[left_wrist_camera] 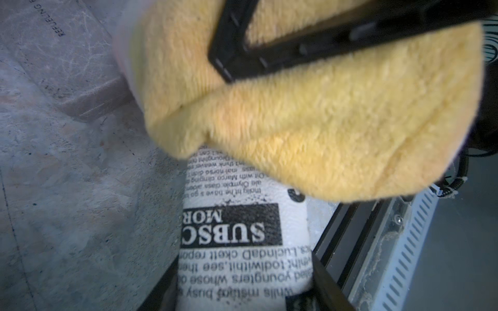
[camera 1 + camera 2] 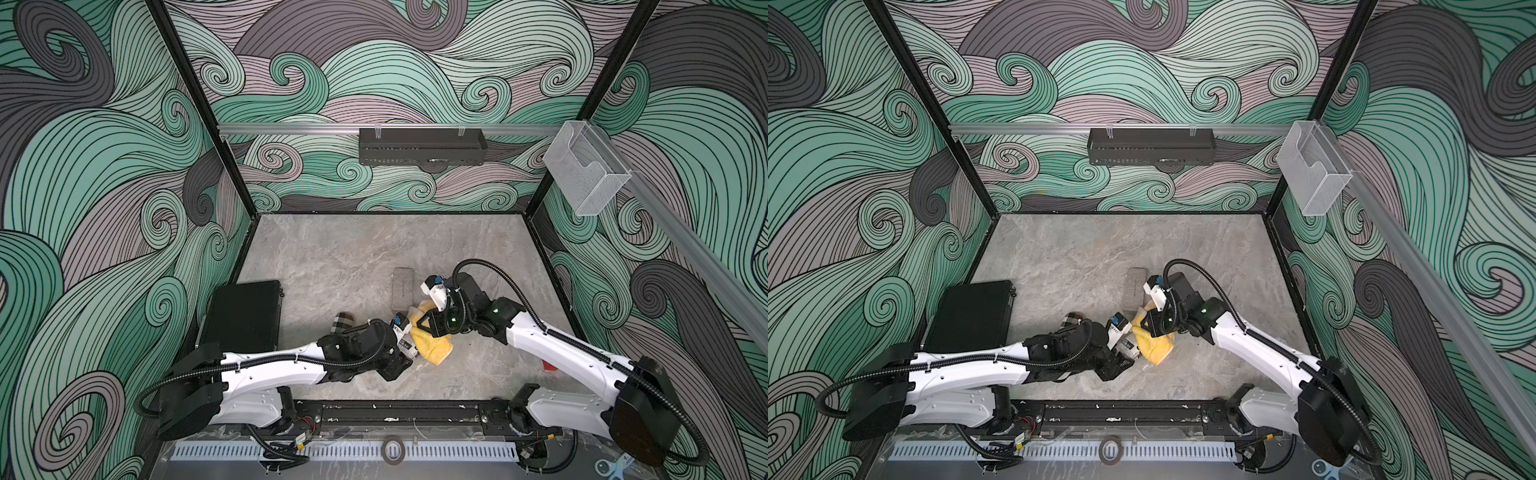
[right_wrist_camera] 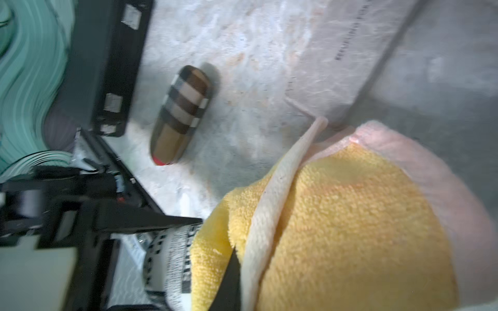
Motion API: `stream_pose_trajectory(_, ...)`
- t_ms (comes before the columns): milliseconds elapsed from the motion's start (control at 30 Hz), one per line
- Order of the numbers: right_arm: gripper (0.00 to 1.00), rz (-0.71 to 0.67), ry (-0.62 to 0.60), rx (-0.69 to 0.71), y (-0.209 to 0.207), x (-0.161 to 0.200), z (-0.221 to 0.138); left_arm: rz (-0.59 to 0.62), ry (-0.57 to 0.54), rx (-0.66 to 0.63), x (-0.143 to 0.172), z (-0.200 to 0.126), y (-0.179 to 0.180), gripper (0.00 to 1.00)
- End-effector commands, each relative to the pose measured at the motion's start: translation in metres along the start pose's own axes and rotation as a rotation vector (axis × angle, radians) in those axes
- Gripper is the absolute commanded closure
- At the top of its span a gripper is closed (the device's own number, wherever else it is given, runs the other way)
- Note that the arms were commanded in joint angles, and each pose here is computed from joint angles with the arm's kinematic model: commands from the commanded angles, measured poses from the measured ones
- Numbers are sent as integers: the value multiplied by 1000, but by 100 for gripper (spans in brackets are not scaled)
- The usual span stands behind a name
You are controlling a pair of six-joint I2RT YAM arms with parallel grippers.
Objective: Wipe the eyeglass case
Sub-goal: Wipe the dirt from the eyeglass case.
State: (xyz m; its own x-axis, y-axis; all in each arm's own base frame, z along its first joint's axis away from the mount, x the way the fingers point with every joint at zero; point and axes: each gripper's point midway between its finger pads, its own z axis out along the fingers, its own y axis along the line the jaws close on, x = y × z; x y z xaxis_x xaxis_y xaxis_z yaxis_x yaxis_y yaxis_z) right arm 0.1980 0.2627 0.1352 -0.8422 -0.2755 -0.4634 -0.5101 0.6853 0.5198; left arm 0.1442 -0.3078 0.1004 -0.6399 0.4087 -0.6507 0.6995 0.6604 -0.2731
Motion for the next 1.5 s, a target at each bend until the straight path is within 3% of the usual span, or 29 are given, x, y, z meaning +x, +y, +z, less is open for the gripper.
stream_pose_trajectory(0, 100, -41, 21, -234, 47, 6, -1, -15, -152, 26, -39, -11, -8, 53)
stream_pose_trajectory(100, 100, -24, 28, -186, 36, 11, 1, -14, -155, 22, -40, -12, -7, 54)
stream_pose_trajectory(333, 100, 73, 60, 254, -48, 29, -9, -22, -163, 19, -37, -14, -5, 54)
stream_pose_trajectory(400, 100, 78, 54, 312, -58, 29, -14, -23, -167, 18, -36, -15, -4, 54)
stream_pose_trajectory(467, 100, 67, 35, 268, -50, 25, -14, -24, -167, 18, -36, -15, -4, 54)
stream_pose_trajectory(700, 100, 14, -13, -92, 27, 2, -3, -40, -170, 17, -36, -10, -3, 54)
stream_pose_trajectory(800, 100, -5, -5, -155, 44, 2, 3, -48, -179, 19, -36, -11, -3, 54)
stream_pose_trajectory(867, 100, 6, -6, -121, 37, 4, 5, -49, -184, 16, -37, -13, -2, 54)
stream_pose_trajectory(1133, 100, 116, 50, 276, -46, 26, -9, -50, -186, 10, -34, -15, 0, 55)
stream_pose_trajectory(1200, 100, 120, 41, 309, -52, 24, -13, -48, -188, 10, -34, -16, 0, 55)
stream_pose_trajectory(1267, 100, 119, 28, 243, -40, 18, -11, -48, -188, 9, -34, -16, 1, 55)
stream_pose_trajectory(1467, 100, 88, -7, -125, 35, -10, 1, -56, -194, 16, -35, -12, -1, 55)
